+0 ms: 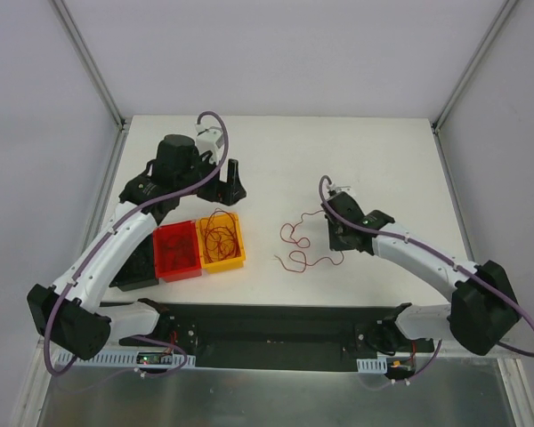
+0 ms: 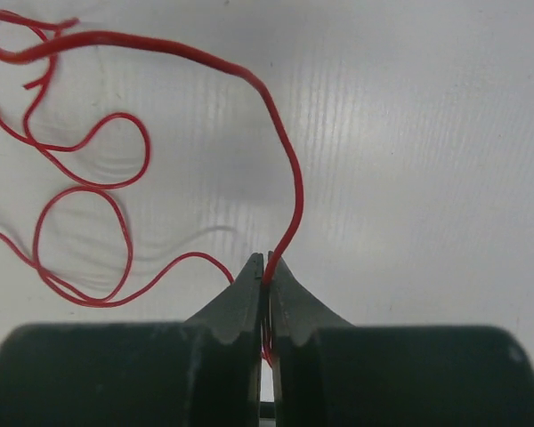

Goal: Untangle the cables

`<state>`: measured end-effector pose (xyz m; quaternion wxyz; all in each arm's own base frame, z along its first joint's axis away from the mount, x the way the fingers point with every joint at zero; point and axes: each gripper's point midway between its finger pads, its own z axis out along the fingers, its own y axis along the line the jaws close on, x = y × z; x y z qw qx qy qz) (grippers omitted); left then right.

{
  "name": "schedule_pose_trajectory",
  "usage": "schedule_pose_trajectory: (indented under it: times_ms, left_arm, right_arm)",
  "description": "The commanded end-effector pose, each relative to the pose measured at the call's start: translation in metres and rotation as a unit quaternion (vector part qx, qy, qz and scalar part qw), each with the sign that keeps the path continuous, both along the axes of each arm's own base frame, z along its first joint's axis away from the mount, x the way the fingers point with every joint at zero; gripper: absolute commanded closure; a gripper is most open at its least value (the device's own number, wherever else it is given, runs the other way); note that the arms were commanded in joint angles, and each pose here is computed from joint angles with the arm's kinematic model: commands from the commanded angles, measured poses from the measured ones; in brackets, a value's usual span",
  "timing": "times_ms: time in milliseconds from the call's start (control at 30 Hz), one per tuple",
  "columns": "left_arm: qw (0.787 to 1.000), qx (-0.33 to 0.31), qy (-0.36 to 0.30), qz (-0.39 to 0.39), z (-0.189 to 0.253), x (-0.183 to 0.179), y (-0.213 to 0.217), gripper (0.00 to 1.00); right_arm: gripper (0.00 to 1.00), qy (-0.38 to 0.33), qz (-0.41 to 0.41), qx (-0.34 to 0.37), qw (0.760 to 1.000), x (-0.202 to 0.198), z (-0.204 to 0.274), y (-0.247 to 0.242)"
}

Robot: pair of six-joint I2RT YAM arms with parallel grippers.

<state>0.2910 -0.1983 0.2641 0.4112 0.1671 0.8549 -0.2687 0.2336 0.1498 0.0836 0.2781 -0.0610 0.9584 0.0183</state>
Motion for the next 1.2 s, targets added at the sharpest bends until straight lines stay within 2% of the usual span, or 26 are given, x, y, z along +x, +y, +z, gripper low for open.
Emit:
schedule_pose_trajectory:
  times_ms: [0, 133, 233, 367, 433, 567, 633, 733, 900, 1000, 1167]
  left_arm:
    - [0.999, -0.009, -0.023, -0.021, 0.007, -0.005, -0.003, 0.19]
    - [0.999, -0.003, -0.04, -0.008, 0.011, -0.004, 0.003, 0.19]
    - [0.999, 0.007, -0.049, 0.006, 0.01, -0.001, 0.009, 0.19]
    - [0.999, 0.004, -0.045, 0.011, 0.009, 0.0, 0.011, 0.2]
    - [0.999, -0.006, -0.045, 0.007, 0.012, -0.001, 0.009, 0.2]
    - [0.999, -0.022, -0.043, 0.002, 0.015, -0.002, 0.008, 0.2]
    - [0.999, -0.019, -0.045, 0.004, 0.013, -0.002, 0.009, 0.2]
    - [0.999, -0.019, -0.047, 0.004, 0.015, -0.002, 0.009, 0.2]
    - [0.998, -0.012, -0.053, 0.014, 0.012, 0.001, 0.013, 0.2]
    - [0.999, -0.014, -0.043, 0.008, 0.008, 0.002, 0.01, 0.2]
    - [0.999, -0.023, -0.039, -0.003, 0.009, -0.002, 0.006, 0.2]
  right_arm:
    - [0.93, 0.016, 0.021, -0.03, 0.999, 0.008, 0.001, 0.002]
    - [0.87, 0.047, 0.078, 0.052, 0.994, 0.006, 0.0, 0.053]
    - [0.8, 0.04, 0.097, 0.034, 0.994, 0.014, 0.01, 0.058]
    - [0.53, 0.03, 0.12, -0.011, 0.992, 0.02, 0.017, 0.046]
    - [0.46, 0.031, 0.137, 0.005, 0.99, 0.018, 0.019, 0.053]
    - [0.36, 0.036, 0.184, 0.094, 0.978, 0.009, 0.016, 0.089]
    - [0.31, 0.035, 0.194, 0.111, 0.974, 0.01, 0.012, 0.098]
    - [0.27, 0.03, 0.218, 0.098, 0.971, 0.014, 0.003, 0.106]
    - [0.26, 0.003, 0.263, 0.055, 0.963, 0.014, 0.004, 0.11]
    - [0.25, -0.021, 0.319, 0.048, 0.946, 0.017, 0.01, 0.113]
    - [0.22, -0.014, 0.379, 0.01, 0.925, 0.028, -0.004, 0.114]
